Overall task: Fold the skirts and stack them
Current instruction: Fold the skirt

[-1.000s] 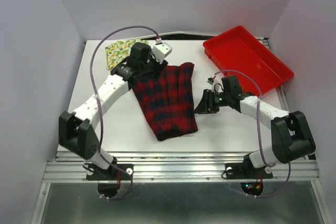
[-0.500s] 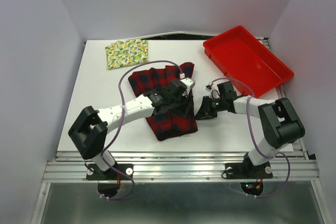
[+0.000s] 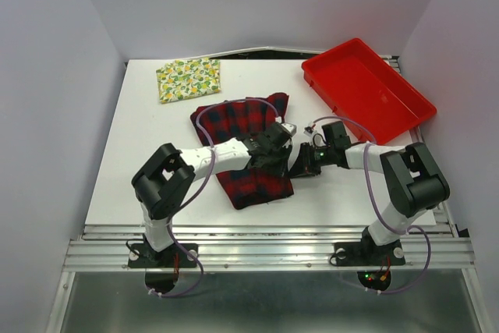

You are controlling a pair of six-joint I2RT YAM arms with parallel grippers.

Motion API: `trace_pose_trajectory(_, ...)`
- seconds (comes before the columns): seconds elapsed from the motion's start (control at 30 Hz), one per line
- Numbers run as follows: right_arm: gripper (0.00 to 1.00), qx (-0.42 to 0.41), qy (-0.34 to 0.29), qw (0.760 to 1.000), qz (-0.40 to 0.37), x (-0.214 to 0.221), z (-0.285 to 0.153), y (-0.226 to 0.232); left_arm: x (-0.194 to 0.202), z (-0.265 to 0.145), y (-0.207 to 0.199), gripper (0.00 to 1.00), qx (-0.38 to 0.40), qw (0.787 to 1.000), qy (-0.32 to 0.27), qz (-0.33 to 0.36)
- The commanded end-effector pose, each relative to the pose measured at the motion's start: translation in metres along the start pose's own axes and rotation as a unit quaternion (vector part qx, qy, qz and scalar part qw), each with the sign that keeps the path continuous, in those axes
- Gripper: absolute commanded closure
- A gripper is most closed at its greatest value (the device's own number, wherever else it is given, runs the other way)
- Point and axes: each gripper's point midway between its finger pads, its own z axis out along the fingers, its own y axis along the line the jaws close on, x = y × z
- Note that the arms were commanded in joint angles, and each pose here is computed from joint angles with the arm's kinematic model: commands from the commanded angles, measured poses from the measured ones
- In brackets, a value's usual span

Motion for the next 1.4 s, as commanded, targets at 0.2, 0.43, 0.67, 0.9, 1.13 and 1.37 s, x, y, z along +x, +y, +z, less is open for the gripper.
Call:
trace_pose_trajectory(0.2, 0.85, -0.018, -0.012, 1.000, -0.016, -0.002, -0.001, 0.005, -0.036, -0.005, -0.018, 0.88, 0.027, 0.999, -0.041, -0.020)
trace_pose_trajectory(0.43, 0.85, -0.020, -0.008, 1.000, -0.014, -0.001, 0.000, 0.005, -0.053, -0.019, -0.027, 0.97, 0.054, 0.996, -0.069, -0.022)
trace_pose_trajectory(0.67, 0.85, -0.021, -0.010, 1.000, -0.015, 0.001, -0.002, 0.005, -0.055, -0.016, -0.028, 1.00, 0.070, 0.995, -0.074, -0.024)
trace_pose_trajectory(0.9, 0.82, 0.001, -0.016, 0.999, -0.052, -0.007, -0.015, 0.009, -0.046, 0.012, -0.014, 1.00, 0.078, 0.995, -0.060, -0.029)
trace_pose_trajectory(1.13, 0.82, -0.047, -0.054, 0.992, -0.105, -0.017, -0.051, 0.051, -0.036, 0.035, -0.006, 1.00, 0.117, 0.991, -0.031, -0.061)
trace_pose_trajectory(1.37, 0.83, -0.095, -0.059, 0.985, -0.131, -0.018, -0.065, 0.082, -0.020, 0.037, 0.002, 1.00, 0.120, 0.990, -0.006, -0.072)
